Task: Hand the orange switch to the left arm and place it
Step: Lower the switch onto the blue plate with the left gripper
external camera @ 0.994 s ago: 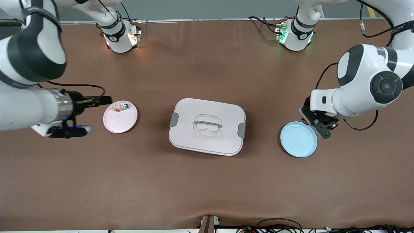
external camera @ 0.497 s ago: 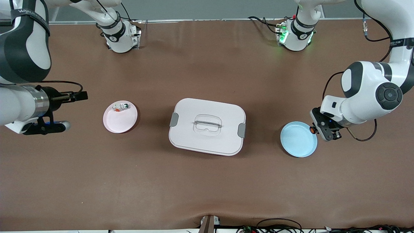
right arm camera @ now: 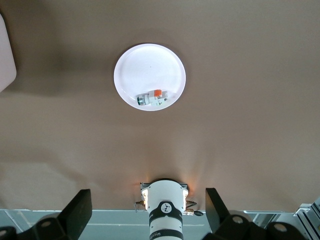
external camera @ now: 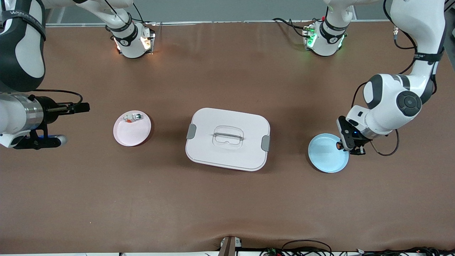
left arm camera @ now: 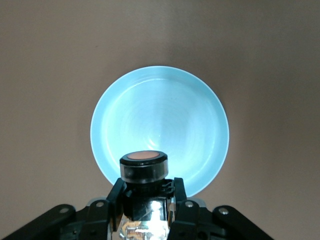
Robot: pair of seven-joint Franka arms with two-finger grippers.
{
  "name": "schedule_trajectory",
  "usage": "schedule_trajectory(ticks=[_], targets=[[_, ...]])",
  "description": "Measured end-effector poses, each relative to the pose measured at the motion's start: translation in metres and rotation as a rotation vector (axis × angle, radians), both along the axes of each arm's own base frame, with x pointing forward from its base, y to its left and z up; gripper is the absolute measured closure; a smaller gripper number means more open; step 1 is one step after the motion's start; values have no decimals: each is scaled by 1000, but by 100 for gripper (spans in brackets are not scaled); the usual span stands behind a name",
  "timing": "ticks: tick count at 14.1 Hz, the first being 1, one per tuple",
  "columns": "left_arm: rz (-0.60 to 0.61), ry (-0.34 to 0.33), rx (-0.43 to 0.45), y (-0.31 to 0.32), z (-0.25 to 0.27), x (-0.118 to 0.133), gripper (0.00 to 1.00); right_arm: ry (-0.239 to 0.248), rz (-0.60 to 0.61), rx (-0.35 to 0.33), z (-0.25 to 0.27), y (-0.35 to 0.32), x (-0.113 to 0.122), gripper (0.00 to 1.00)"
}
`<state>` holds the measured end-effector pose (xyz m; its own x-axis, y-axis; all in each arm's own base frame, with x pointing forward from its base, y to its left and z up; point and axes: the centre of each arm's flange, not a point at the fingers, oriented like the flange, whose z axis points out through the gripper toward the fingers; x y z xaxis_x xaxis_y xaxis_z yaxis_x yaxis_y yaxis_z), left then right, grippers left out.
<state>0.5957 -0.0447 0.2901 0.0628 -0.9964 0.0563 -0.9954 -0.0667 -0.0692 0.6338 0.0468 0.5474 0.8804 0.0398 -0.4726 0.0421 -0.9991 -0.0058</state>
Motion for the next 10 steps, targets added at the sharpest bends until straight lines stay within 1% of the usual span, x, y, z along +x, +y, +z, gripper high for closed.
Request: schedule_trajectory(ticks=[2,4,7,9,10], targets=[[-50,11,0,-2,-17,-1,58,-18,-1,-2,9,-1,-2,0],[-78,20,-2,-4,-28,-2,58,-49,-9,-5,24,-4,-6,0],[-185,-12,0,-5,-41,1,58,-77,-39,-7,38,-21,-10,0],[-215,-31,-1,-6,-56,2,58,-95,-55,-8,46,-31,-13,0],[-219,-42,-2,-6,-64,1,58,-112,-59,-7,52,-33,-14,0]])
